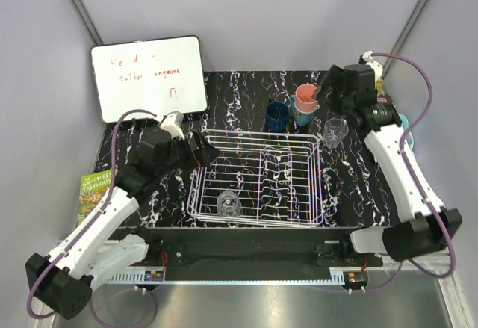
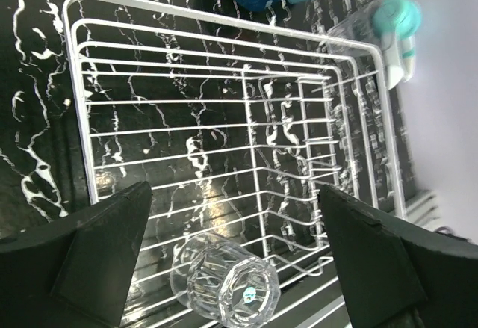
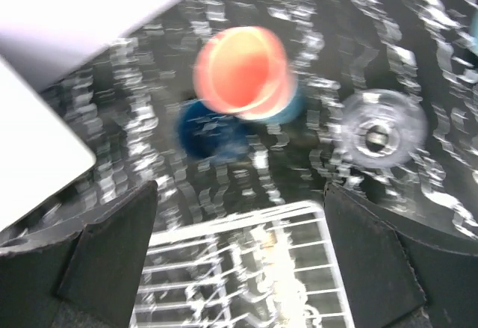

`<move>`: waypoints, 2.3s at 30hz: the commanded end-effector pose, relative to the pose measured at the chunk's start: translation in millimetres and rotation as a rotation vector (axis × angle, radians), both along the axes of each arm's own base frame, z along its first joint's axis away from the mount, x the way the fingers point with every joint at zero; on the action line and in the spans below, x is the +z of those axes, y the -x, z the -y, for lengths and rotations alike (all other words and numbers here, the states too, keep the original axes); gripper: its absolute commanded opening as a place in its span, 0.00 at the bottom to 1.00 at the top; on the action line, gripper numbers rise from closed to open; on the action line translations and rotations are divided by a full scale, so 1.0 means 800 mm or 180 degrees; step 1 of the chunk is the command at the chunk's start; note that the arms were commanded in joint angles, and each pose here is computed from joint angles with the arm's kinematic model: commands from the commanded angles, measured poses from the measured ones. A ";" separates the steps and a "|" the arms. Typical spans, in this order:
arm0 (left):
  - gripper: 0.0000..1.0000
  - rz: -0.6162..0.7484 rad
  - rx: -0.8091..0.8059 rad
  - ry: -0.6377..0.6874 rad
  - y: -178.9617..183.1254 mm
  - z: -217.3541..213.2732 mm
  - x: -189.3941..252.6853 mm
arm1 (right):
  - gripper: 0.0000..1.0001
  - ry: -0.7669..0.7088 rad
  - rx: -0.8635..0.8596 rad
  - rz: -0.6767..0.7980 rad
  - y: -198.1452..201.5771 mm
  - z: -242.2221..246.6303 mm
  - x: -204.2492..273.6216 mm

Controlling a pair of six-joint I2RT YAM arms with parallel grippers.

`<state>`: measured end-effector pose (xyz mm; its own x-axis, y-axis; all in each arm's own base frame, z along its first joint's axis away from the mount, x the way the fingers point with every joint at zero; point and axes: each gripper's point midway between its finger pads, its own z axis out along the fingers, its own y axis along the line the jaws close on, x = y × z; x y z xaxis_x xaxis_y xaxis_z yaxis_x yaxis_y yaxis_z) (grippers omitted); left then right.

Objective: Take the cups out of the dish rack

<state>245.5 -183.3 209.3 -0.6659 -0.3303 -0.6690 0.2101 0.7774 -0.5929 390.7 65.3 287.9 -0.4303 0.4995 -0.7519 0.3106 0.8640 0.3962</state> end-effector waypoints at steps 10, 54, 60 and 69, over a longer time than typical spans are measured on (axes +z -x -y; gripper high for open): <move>0.99 0.0075 -0.0092 -0.1111 0.054 0.036 -0.019 | 1.00 -0.0027 0.0883 0.0107 0.098 -0.104 -0.027; 0.00 -0.0307 -0.0467 -0.1701 0.107 0.106 -0.113 | 1.00 -0.0321 0.1243 0.0257 0.159 -0.137 -0.057; 0.00 0.0285 -0.0294 -0.1394 0.081 0.100 0.003 | 1.00 -0.0343 0.1259 0.0388 0.163 -0.133 -0.039; 0.00 0.0884 -0.0164 -0.0622 0.038 0.082 0.137 | 1.00 -0.0571 0.1566 0.0482 0.178 -0.152 -0.028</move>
